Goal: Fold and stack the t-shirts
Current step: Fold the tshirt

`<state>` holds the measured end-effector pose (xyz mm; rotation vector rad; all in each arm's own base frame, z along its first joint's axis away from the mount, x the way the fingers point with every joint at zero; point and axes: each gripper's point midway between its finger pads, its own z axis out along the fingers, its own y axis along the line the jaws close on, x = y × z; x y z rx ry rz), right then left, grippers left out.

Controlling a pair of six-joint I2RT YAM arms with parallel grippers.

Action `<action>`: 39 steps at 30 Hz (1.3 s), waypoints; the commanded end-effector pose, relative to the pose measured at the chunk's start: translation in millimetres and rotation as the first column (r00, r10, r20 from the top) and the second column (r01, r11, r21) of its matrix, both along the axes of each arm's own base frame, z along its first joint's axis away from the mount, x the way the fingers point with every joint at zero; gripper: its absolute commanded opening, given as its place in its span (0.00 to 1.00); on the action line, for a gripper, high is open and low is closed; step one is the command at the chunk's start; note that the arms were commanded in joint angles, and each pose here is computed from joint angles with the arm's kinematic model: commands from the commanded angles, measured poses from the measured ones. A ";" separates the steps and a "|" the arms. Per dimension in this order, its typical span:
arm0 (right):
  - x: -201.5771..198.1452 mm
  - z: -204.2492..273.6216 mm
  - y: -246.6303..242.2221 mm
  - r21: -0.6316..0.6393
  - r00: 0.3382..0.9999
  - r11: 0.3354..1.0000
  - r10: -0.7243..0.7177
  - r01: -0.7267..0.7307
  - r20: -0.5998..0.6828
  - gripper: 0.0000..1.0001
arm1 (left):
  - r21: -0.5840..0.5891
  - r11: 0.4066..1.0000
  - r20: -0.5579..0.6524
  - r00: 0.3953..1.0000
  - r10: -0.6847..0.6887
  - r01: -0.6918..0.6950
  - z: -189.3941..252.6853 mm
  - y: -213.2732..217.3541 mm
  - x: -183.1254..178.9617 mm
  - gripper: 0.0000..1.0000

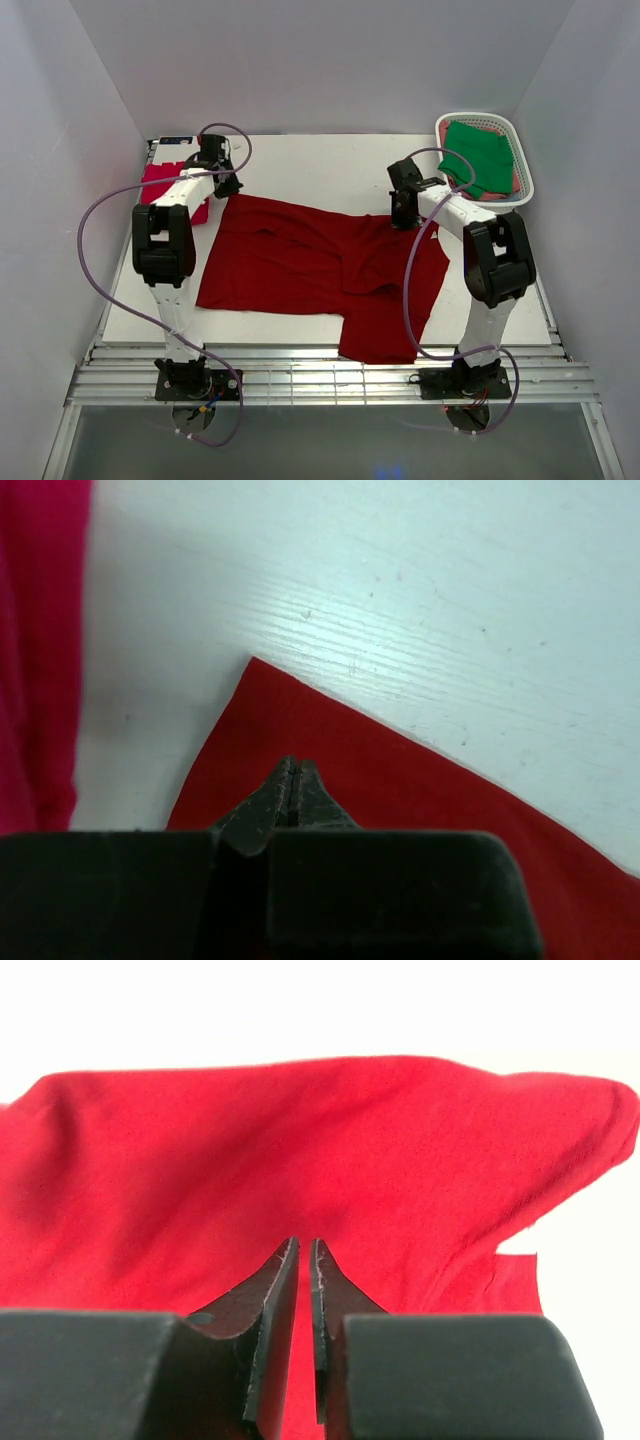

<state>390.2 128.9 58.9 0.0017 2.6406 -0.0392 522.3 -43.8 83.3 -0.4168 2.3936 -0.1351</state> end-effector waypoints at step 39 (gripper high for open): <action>163.8 122.5 -21.5 0.169 0.901 0.980 0.020 -0.103 0.434 0.21 | -0.032 0.997 0.379 0.924 -0.048 0.065 118.7 -10.6 76.9 0.29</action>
